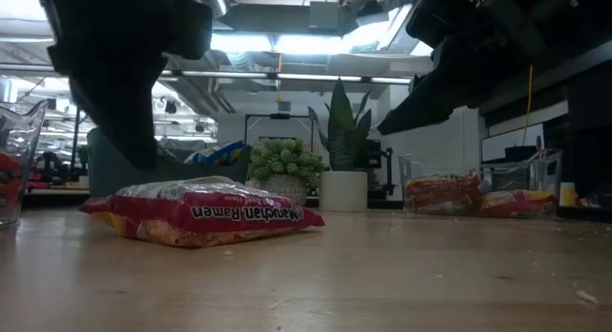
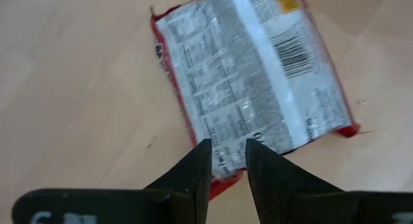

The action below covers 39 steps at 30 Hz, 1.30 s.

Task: Sort Maruchan noodles
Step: Put the red noodle pack into the top transparent bin

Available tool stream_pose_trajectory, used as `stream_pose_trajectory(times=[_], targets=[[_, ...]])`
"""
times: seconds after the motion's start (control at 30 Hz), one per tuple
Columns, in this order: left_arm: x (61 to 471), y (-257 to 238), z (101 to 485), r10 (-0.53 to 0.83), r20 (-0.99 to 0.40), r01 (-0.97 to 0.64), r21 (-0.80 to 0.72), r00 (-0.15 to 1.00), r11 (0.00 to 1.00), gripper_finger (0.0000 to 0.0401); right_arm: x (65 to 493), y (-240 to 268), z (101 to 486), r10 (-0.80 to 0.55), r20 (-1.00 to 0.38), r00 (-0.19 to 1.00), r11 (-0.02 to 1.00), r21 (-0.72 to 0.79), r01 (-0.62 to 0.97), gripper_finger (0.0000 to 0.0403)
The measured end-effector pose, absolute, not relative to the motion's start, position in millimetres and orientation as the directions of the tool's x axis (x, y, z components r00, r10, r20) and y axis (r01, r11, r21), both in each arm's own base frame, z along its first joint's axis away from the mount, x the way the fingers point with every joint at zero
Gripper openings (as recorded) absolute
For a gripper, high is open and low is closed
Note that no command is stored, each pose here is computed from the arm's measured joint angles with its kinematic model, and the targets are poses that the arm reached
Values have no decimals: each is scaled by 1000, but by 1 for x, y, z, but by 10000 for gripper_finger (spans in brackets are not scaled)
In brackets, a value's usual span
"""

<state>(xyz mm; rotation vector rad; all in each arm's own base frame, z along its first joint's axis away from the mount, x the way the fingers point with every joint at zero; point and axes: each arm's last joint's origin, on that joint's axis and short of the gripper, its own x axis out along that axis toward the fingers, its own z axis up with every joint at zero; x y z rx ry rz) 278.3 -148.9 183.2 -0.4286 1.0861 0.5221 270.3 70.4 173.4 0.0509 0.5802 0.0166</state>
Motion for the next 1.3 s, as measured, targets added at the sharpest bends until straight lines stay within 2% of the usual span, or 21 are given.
stream_pose_trajectory(times=[0.3, 0.47, 0.57, 0.67, 0.73, 0.87, 0.97, 1.13, 1.3], targets=[[270, -147, 160, 161, -917, -616, -109, 366, 780, 89, 271, 70, 174, 31, -542, 840, 999, 52, -3, 207], [262, -143, 142, 123, -928, -646, -146, 352, 749, 89, 270, 75, 174, 106, -546, 831, 993, 17, -116, 207], [258, -141, 133, 91, -924, -659, -192, 370, 727, 89, 269, 82, 175, 138, -536, 833, 978, -58, -199, 211], [256, -140, 127, 78, -915, -665, -226, 395, 712, 89, 272, 90, 177, 166, -481, 861, 955, -137, -261, 230], [256, -138, 126, 80, -915, -668, -227, 396, 709, 89, 277, 92, 177, 157, -457, 875, 957, -147, -249, 247], [258, -136, 126, 77, -911, -670, -239, 405, 703, 89, 292, 90, 169, 77, -491, 868, 982, -113, -151, 285], [260, -133, 126, 76, -910, -664, -238, 407, 709, 89, 301, 93, 158, 64, -528, 847, 981, -121, -150, 312], [263, -129, 125, 81, -911, -658, -228, 404, 718, 89, 317, 97, 140, -11, -562, 827, 921, -328, -211, 343], [265, -125, 125, 76, -912, -653, -227, 402, 723, 89, 327, 97, 125, -117, -574, 810, 765, -572, -294, 353]])
